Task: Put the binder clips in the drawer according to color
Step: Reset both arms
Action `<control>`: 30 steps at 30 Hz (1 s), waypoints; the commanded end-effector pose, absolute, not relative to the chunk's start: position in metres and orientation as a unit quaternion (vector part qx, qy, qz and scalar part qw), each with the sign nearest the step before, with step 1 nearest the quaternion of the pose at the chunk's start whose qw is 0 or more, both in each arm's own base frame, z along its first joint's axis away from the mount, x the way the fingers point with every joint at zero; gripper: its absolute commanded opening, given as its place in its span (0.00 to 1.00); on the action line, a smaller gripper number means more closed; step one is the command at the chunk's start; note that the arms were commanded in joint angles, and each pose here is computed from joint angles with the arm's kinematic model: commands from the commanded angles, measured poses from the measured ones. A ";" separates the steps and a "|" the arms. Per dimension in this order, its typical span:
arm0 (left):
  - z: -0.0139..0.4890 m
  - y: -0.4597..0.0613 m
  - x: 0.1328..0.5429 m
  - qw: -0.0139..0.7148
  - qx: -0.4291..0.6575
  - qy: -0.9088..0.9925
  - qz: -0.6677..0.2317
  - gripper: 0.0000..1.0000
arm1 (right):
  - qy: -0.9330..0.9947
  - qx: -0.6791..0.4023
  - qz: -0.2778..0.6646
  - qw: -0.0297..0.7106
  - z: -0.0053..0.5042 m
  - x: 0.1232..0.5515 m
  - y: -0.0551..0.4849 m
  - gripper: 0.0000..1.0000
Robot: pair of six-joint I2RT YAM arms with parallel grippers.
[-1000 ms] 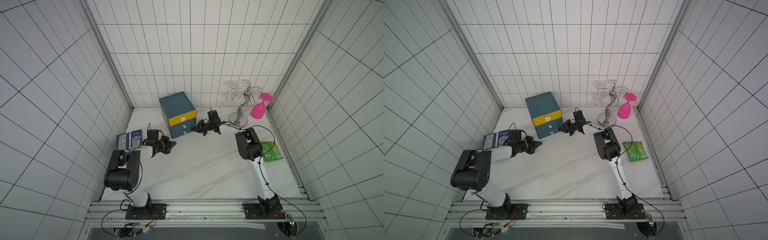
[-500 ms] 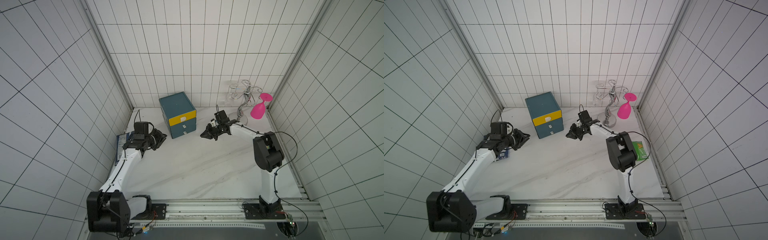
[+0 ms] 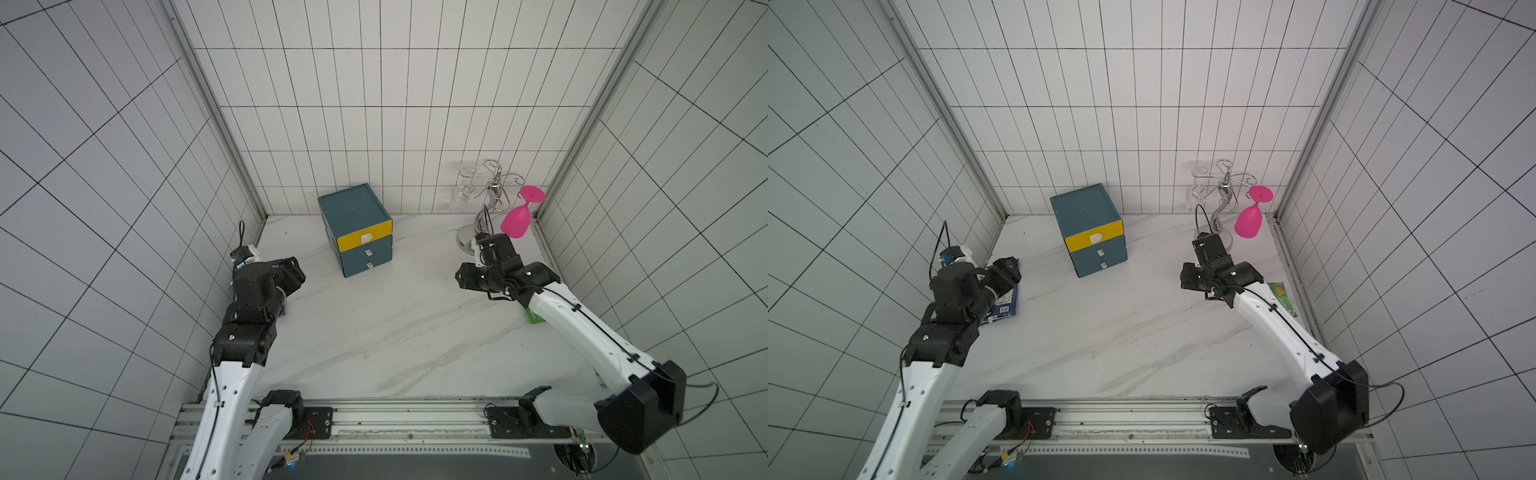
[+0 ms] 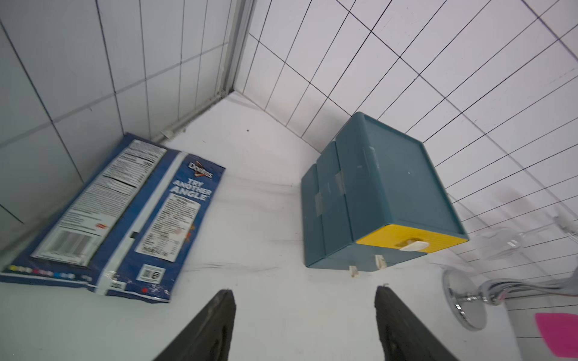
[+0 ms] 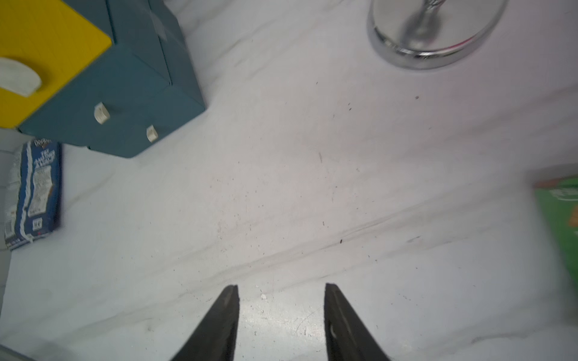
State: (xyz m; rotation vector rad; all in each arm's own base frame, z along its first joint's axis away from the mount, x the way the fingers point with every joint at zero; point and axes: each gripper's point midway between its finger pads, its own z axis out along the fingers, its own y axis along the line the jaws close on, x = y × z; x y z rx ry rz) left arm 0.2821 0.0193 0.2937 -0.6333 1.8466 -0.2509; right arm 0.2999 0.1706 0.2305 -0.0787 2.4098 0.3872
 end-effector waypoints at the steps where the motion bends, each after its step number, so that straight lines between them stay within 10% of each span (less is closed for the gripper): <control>1: 0.305 0.032 0.280 0.627 -0.204 0.751 -0.031 0.81 | 0.899 -0.022 0.073 0.431 0.266 0.298 0.129 0.65; 3: 0.307 0.032 0.274 0.648 -0.173 0.742 -0.013 0.92 | 0.885 -0.031 0.057 0.462 0.277 0.296 0.119 0.92; 13: 0.241 0.052 0.268 0.628 -0.174 0.755 0.067 0.94 | 0.758 0.040 -0.068 0.648 0.298 0.293 0.048 0.99; 30: 0.157 0.057 0.337 0.639 -0.201 0.739 0.070 0.97 | 0.772 0.070 -0.143 0.615 0.138 0.345 -0.012 0.99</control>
